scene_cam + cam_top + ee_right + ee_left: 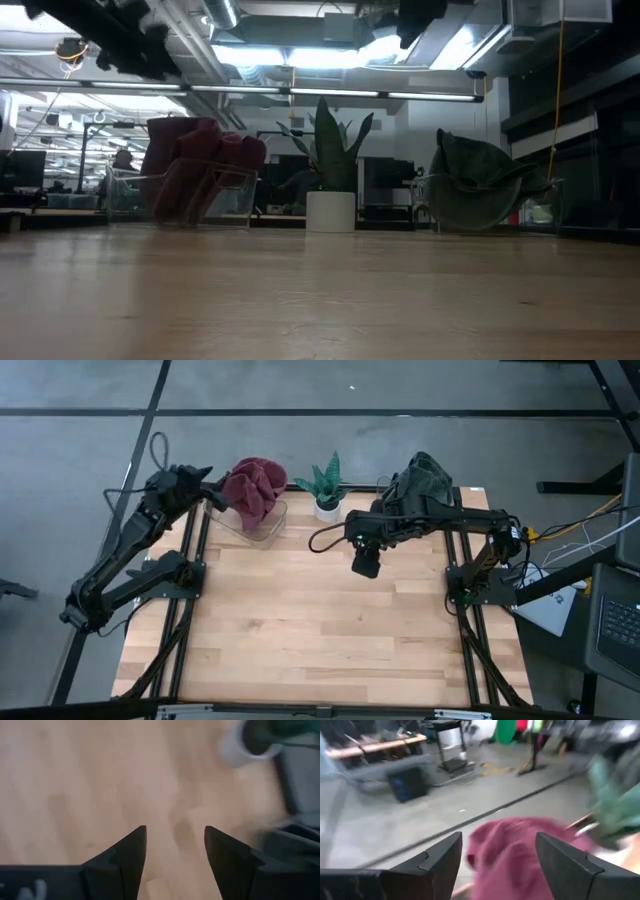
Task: Pick & Place hat
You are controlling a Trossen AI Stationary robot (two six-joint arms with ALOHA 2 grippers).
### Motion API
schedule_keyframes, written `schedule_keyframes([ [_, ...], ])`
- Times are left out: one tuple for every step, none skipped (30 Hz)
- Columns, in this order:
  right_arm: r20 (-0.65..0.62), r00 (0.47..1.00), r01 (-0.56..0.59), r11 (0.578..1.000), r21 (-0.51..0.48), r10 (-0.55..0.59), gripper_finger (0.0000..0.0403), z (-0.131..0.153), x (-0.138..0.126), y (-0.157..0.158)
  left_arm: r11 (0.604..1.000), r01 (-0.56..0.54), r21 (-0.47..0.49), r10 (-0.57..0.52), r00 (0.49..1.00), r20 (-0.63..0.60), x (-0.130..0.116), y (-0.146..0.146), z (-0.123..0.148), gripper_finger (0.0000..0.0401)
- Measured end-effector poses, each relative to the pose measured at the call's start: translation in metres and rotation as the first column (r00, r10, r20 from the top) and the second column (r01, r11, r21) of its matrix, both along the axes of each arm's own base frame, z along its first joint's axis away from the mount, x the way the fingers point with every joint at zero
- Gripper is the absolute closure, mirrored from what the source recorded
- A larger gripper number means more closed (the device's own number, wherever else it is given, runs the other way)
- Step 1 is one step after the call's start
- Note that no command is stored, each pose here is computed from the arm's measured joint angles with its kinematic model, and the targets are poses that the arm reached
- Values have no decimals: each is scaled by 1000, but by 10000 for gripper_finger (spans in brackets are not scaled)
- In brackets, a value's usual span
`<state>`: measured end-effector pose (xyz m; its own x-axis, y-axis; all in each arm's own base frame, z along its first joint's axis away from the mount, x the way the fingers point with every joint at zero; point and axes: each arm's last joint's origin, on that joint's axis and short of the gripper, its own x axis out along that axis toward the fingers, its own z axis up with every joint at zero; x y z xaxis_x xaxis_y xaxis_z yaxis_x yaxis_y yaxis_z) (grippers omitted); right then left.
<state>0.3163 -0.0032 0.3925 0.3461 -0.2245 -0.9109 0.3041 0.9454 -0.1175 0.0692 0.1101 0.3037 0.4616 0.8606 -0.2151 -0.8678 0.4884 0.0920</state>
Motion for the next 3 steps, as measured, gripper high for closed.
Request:
schedule_keyframes([
  [3,999,39,999,-25,-39,204,0,-1,-1,1000,17,-15,-16,998,58,-2,-5,4,155],
  [12,997,73,996,-48,-73,204,0,-1,-2,998,60,-14,-59,993,104,-4,-11,7,156],
  [26,995,100,992,-74,-98,204,1,0,-3,991,133,7,-133,982,132,-6,-17,11,157],
])
